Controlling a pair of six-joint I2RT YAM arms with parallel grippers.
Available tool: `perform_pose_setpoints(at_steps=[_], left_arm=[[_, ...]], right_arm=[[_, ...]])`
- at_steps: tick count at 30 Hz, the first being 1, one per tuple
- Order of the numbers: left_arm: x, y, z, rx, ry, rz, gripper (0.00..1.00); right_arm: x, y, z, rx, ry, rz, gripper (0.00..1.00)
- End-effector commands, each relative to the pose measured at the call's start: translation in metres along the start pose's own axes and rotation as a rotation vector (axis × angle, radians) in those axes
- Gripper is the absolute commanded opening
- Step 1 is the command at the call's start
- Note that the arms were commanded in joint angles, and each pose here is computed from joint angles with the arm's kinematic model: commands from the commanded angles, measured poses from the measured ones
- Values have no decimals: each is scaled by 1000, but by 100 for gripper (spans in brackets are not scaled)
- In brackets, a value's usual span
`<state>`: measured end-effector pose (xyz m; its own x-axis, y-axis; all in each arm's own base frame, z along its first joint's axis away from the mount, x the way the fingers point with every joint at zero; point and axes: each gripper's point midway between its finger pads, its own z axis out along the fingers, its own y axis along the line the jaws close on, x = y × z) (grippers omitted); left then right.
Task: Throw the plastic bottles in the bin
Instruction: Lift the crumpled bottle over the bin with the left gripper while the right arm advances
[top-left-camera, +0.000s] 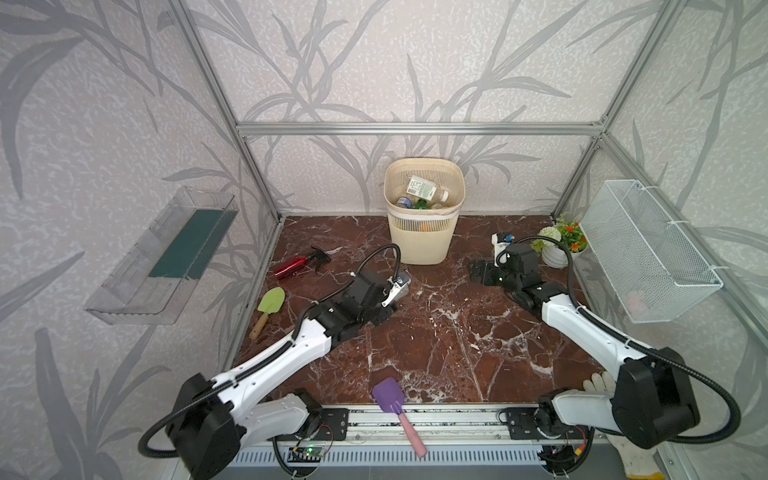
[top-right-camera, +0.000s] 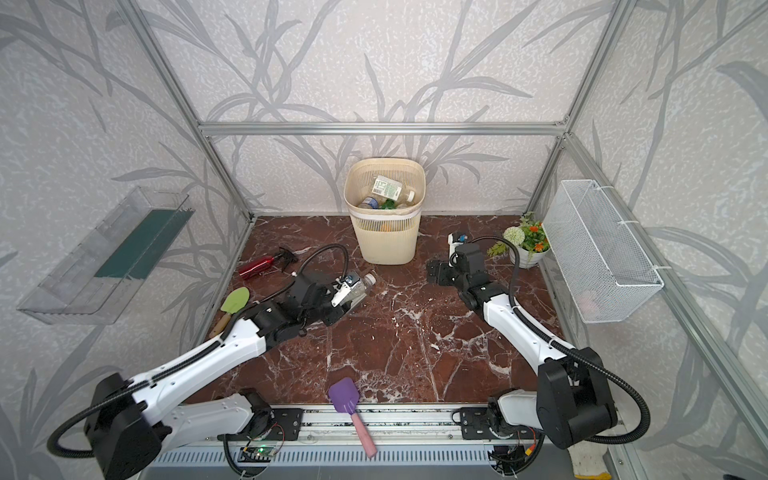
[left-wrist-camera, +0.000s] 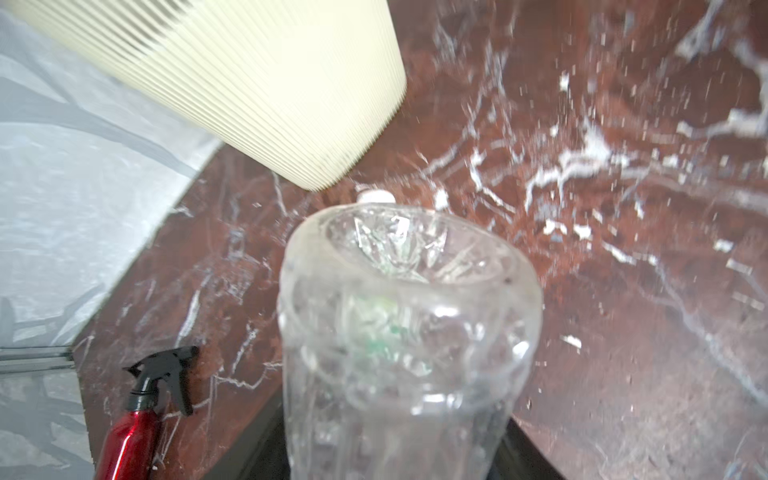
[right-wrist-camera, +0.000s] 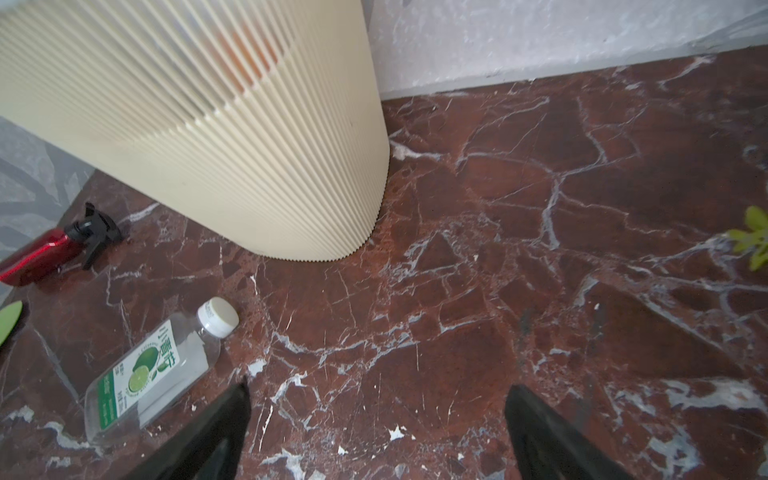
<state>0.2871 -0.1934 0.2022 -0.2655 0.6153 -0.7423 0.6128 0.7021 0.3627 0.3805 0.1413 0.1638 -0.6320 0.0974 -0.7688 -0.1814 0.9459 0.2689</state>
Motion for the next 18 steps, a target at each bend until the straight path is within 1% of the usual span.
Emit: perform_pose_setpoints(at_steps=[1,4,7,9,14,18], left_arm=[[-42,27,-28,-103,-238,-141,60],[-64,44,-61,-164,-405,-206,60],[-88,58,-96,-202,-566,-233,61],[-104,65,-119,-219,-663,-214,61],[-140,77,-170,-255,-854,-155,61],[-166,86,-216,-300,-1053,-124,61]], right_arm=[[18,4,10,16,78,-30,96],[32,17,22,-1,130,-37,95],[43,31,32,-12,184,-63,95],[50,40,37,-4,210,-95,95],[57,58,43,-4,245,-136,95],[60,62,39,12,277,-150,95]])
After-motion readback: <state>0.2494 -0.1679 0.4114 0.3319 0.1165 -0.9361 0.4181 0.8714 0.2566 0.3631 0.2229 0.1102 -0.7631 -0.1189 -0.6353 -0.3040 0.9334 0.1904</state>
